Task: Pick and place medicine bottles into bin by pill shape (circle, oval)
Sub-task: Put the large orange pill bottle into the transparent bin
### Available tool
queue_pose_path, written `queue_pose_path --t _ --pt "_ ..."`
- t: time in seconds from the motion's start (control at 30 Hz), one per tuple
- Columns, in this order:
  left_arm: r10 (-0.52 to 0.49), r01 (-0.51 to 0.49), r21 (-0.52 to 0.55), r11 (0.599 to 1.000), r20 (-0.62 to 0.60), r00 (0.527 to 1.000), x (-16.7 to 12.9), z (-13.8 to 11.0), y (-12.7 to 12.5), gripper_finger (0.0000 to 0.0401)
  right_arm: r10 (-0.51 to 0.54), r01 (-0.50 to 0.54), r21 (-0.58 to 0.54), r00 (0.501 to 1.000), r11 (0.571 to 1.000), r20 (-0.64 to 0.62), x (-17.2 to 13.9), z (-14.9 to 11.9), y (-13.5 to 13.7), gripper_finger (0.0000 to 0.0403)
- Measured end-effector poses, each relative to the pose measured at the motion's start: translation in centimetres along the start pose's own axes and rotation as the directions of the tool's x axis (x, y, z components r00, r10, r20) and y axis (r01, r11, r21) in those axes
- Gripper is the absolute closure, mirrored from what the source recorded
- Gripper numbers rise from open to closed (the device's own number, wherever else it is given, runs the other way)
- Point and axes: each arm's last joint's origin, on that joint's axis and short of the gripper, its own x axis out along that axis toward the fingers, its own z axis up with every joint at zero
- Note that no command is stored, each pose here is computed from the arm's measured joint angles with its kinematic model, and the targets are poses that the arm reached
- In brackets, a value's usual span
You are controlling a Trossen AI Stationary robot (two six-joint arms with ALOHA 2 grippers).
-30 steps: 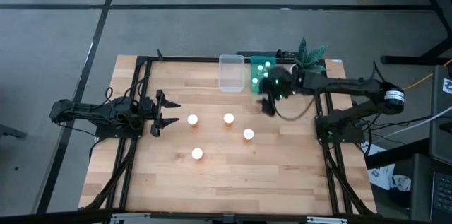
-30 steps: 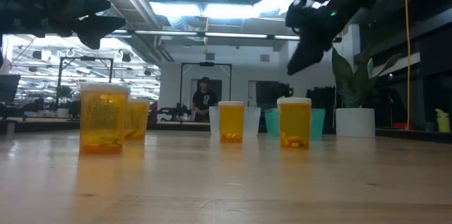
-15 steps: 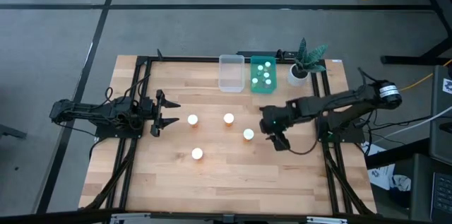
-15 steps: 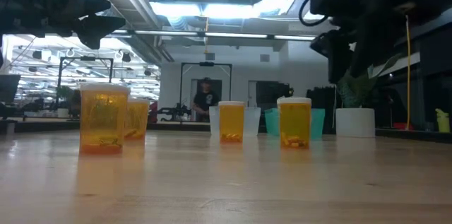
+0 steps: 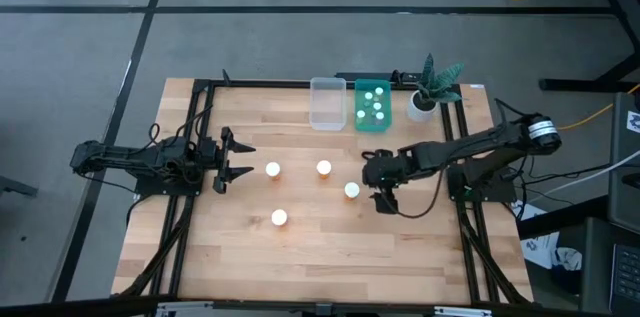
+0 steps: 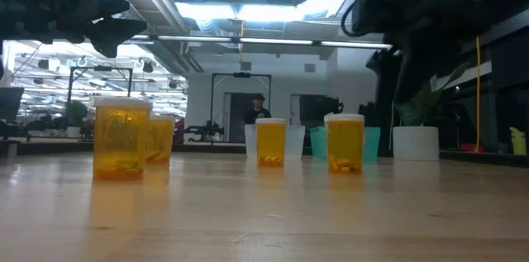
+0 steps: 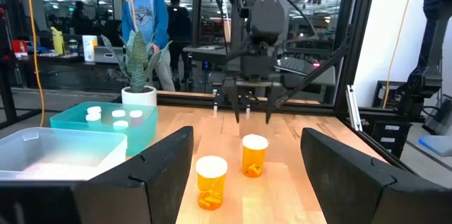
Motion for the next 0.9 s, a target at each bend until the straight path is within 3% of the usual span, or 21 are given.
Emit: queue_pose_path --t 0.23,0.4,0.67,0.9 --pt "0.0 0.0 0.0 1.0 0.0 1.0 0.0 0.0 0.0 0.0147 0.001 -0.001 -0.01 1.0 1.0 0.0 3.3 0.7 0.3 0.0099" --pt "-0.001 0.001 0.0 1.0 0.001 1.0 0.0 0.0 0.0 0.0147 -0.055 0.057 -0.053 0.998 0.997 0.032 5.5 1.2 0.3 0.0099" --pt "0.0 0.0 0.001 1.0 0.001 1.0 0.0 0.0 0.0 0.0147 -0.051 0.058 -0.064 0.992 0.996 0.114 5.9 2.0 0.4 0.0099" --pt "0.0 0.0 0.003 1.0 0.001 1.0 0.0 0.0 0.0 0.0147 -0.051 0.059 -0.069 0.992 0.996 0.118 5.9 2.1 0.4 0.0144"
